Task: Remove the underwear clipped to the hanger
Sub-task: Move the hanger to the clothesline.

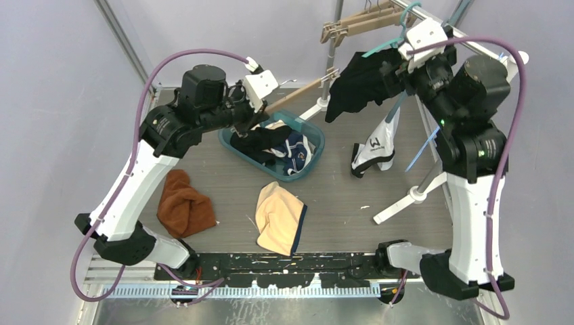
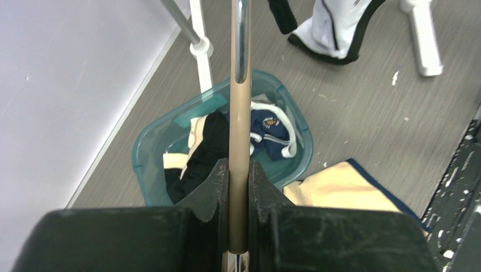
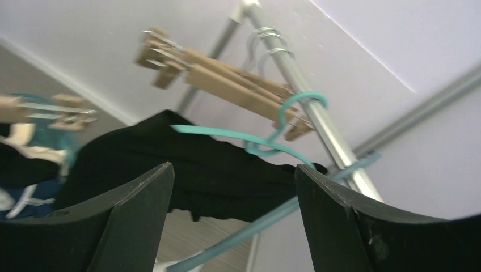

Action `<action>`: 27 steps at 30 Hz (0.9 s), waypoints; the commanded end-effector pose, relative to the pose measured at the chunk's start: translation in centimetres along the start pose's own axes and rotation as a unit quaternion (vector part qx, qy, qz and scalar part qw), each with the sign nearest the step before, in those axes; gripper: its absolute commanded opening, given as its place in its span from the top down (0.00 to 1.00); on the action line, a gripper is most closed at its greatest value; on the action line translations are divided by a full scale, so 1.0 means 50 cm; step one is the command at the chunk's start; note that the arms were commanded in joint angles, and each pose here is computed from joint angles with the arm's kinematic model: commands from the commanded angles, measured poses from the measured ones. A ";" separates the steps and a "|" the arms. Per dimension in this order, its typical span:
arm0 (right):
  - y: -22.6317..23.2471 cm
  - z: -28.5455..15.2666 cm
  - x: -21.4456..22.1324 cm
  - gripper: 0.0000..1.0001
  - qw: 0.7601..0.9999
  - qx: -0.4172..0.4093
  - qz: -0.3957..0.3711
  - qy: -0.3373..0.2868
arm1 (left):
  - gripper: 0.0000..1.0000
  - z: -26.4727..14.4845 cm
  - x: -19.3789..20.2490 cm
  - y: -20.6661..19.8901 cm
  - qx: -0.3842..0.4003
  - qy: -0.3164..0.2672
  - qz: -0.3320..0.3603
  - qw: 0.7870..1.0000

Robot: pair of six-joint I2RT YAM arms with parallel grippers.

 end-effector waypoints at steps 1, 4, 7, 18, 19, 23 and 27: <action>0.069 0.002 0.019 0.17 0.991 -0.126 0.040 -0.010 | 1.00 -0.046 -0.073 0.011 -0.004 -0.085 -0.017 0.996; 0.050 0.003 0.016 0.16 0.996 -0.086 0.034 -0.005 | 1.00 -0.048 -0.082 0.012 -0.002 -0.094 -0.023 0.995; 0.063 -0.002 0.020 0.17 0.993 -0.115 0.033 -0.005 | 1.00 -0.049 -0.092 0.012 0.002 -0.105 -0.032 0.994; 0.096 0.006 0.067 0.16 0.985 -0.148 0.080 0.029 | 1.00 0.025 -0.164 0.088 -0.064 -0.150 -0.050 0.985; 0.098 0.003 0.072 0.16 0.985 -0.148 0.081 0.035 | 1.00 0.036 -0.175 0.097 -0.067 -0.157 -0.049 0.984; 0.094 -0.022 0.093 0.16 0.988 -0.127 0.074 0.056 | 1.00 0.090 -0.209 0.122 -0.065 -0.185 -0.049 0.979; 0.092 -0.055 0.111 0.16 0.990 -0.105 0.069 0.069 | 1.00 0.157 -0.223 0.141 -0.072 -0.204 -0.052 0.975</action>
Point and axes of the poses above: each gripper's point midway between its finger pads, its own z axis out along the fingers, its own y axis along the line the jaws close on, x = y × z, the point moved 7 cm from there along -z, back along the fingers, and after that the axes turned 12 degrees about z, right-handed, at the moved point
